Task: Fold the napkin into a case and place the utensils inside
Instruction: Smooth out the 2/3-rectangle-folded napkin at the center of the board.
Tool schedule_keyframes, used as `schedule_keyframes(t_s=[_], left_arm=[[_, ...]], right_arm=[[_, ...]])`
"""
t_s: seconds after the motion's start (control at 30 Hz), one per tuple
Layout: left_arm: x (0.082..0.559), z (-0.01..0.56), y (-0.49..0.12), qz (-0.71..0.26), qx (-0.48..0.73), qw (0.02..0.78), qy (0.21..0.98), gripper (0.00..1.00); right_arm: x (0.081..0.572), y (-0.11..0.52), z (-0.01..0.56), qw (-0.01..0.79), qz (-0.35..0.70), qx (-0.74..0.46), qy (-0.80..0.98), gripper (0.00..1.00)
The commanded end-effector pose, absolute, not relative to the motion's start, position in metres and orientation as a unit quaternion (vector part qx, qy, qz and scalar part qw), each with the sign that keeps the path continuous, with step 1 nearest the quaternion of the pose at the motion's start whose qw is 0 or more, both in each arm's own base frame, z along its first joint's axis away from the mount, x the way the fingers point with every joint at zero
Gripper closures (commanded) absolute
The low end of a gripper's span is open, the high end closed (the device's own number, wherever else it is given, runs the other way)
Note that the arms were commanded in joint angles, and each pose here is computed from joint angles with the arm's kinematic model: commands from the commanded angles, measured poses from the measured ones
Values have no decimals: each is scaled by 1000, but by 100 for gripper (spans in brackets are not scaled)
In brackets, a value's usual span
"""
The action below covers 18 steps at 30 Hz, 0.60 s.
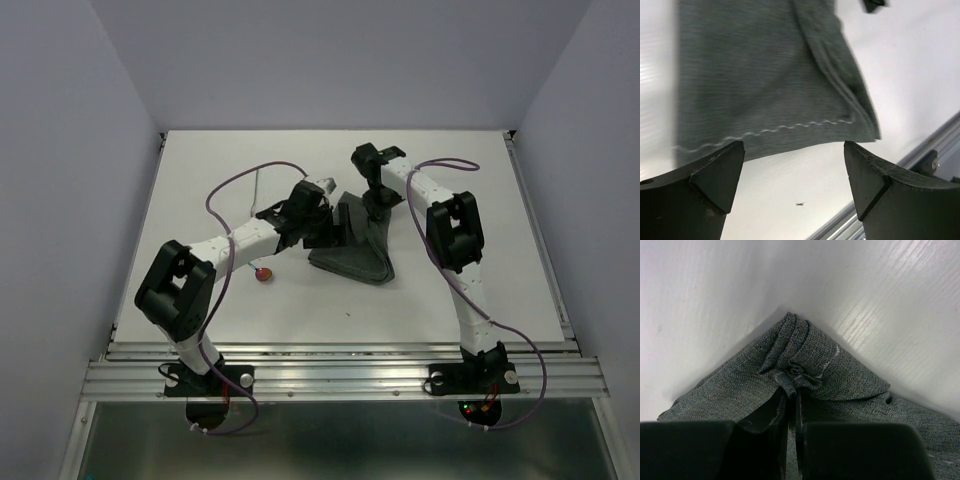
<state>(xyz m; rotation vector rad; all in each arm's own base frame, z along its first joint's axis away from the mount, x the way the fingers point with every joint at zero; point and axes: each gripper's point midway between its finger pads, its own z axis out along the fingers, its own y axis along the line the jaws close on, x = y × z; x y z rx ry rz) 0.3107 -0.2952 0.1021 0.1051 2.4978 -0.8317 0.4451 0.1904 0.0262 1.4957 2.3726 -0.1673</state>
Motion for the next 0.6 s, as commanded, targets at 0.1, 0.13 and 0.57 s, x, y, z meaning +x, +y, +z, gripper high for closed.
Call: schedule_keyframes(t_s=[0.1, 0.13, 0.57], left_arm=[[289, 131, -372, -354, 104, 248, 896, 8], [290, 137, -381, -362, 105, 250, 892, 8], [282, 97, -430, -353, 93, 214, 906, 9]], right_arm=[[371, 133, -31, 91, -246, 496, 828, 99], [373, 133, -30, 92, -244, 496, 828, 99], [376, 128, -20, 109, -248, 487, 830, 99]])
